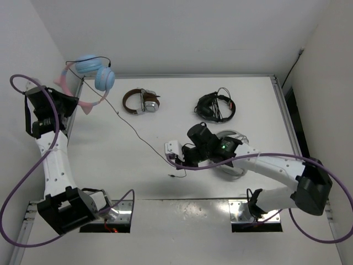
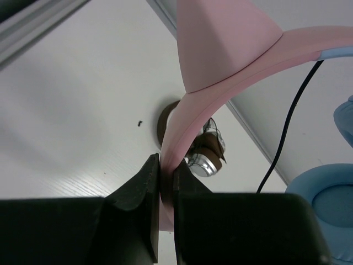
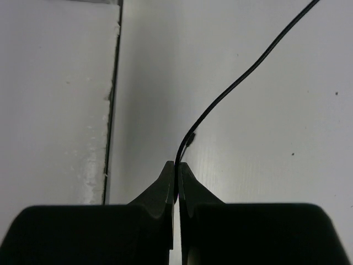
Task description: Wrap the headphones
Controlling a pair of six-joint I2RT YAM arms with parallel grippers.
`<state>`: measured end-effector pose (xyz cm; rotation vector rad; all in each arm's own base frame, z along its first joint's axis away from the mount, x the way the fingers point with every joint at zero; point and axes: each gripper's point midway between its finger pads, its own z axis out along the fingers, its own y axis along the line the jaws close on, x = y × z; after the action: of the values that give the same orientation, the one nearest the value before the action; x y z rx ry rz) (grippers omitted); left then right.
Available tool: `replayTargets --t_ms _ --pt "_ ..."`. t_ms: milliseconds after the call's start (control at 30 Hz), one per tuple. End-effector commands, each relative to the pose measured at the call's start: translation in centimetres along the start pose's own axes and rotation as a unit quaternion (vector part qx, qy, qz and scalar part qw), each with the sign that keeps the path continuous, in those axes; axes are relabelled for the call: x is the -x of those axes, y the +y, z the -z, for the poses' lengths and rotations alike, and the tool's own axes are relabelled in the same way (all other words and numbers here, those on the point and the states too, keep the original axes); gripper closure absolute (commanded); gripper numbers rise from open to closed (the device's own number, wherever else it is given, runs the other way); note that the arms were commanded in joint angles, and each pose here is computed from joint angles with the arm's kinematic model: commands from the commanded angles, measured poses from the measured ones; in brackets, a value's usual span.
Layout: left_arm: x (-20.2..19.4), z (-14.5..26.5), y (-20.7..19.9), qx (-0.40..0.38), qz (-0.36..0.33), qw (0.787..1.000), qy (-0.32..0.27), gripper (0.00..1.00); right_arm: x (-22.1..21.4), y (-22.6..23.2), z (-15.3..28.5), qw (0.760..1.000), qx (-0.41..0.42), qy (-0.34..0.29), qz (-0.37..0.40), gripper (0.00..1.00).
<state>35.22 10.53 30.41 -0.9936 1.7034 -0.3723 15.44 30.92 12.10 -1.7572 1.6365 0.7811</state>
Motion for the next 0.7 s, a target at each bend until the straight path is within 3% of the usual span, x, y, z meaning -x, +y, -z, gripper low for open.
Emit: replayTargets --t_ms 0,167,400,667 --pt "3.3 0.0 -0.9 -0.012 -0.017 0.997 -0.074 1.00 4.8 2.8 1.6 0.997 0.040 -0.047 0.048 1.00" --pt "2.8 -0.5 0.4 0.017 -0.052 0.995 -0.080 1.00 7.8 4.0 2.4 0.992 0.033 -0.065 0.108 1.00" --pt "0.7 -1.1 -0.5 -0.017 -0.008 0.999 -0.035 1.00 8.5 5.7 0.7 0.988 0.074 -0.064 0.117 1.00" --pt "0.1 -2.6 1.1 0.007 0.031 0.999 -0.011 1.00 12.5 8.4 0.0 0.978 0.114 -0.095 0.150 1.00"
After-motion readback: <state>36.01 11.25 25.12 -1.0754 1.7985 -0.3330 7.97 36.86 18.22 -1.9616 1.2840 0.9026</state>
